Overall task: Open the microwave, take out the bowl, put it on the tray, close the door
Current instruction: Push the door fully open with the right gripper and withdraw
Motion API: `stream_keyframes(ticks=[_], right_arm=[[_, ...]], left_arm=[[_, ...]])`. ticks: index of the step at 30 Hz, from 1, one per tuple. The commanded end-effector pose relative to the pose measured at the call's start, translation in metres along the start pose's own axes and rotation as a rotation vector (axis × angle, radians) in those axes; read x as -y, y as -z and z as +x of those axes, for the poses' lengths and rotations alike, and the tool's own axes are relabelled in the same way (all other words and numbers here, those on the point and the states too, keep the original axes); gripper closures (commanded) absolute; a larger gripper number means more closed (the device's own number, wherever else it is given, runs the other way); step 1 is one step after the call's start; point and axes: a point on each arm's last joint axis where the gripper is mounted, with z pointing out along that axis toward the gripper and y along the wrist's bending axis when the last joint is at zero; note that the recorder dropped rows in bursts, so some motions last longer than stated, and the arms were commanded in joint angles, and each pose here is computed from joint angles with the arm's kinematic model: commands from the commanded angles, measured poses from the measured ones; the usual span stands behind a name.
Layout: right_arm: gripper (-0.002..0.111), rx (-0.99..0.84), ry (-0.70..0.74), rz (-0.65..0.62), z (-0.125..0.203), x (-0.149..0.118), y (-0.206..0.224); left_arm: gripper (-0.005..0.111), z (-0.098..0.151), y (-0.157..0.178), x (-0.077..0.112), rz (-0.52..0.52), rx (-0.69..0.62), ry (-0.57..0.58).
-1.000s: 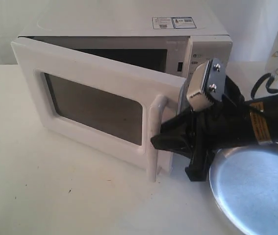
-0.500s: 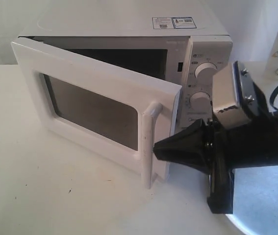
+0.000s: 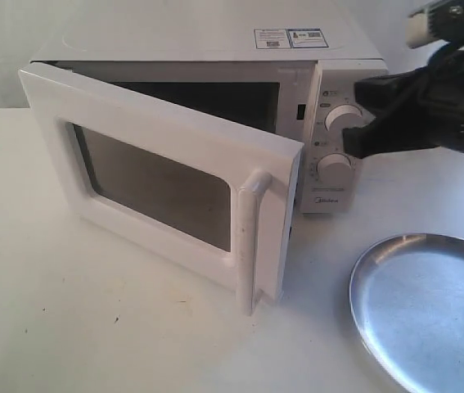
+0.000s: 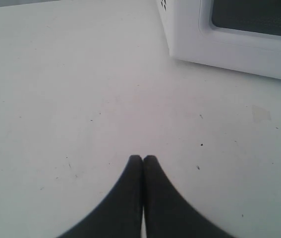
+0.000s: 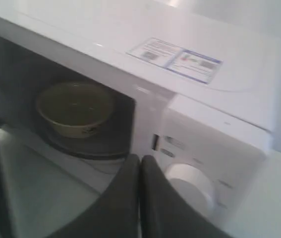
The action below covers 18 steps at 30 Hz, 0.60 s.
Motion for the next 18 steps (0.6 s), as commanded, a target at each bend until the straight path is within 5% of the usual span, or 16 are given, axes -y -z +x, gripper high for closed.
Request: stream_keyframes(ticks=[1,4,7,14,18], right_arm=[[0.108,0.1,0.0,-0.385,0.006,-0.027,-0.028],[0.108,0.176,-0.013,-0.65,0.006,-0.045,-0.026],[0.108,0.234,-0.075,-0.757,-0.001,-0.051,-0.019],[0.108,0.148,-0.092,-0.383,-0.006,-0.026,-0.023],[0.108,0.092,-0.079,-0.365,0.003,-0.024,-0.03]], left_arm=[[0.107,-0.001,0.0,0.001,0.009,0.004,0.009],[0.107,-0.001,0.0,0.001,0.009,0.004,0.009],[0.107,-0.001,0.0,0.001,0.009,0.004,0.009],[0.107,-0.001,0.0,0.001,0.009,0.004,0.009],[0.107,-0.001,0.0,0.001,0.009,0.004,0.009]])
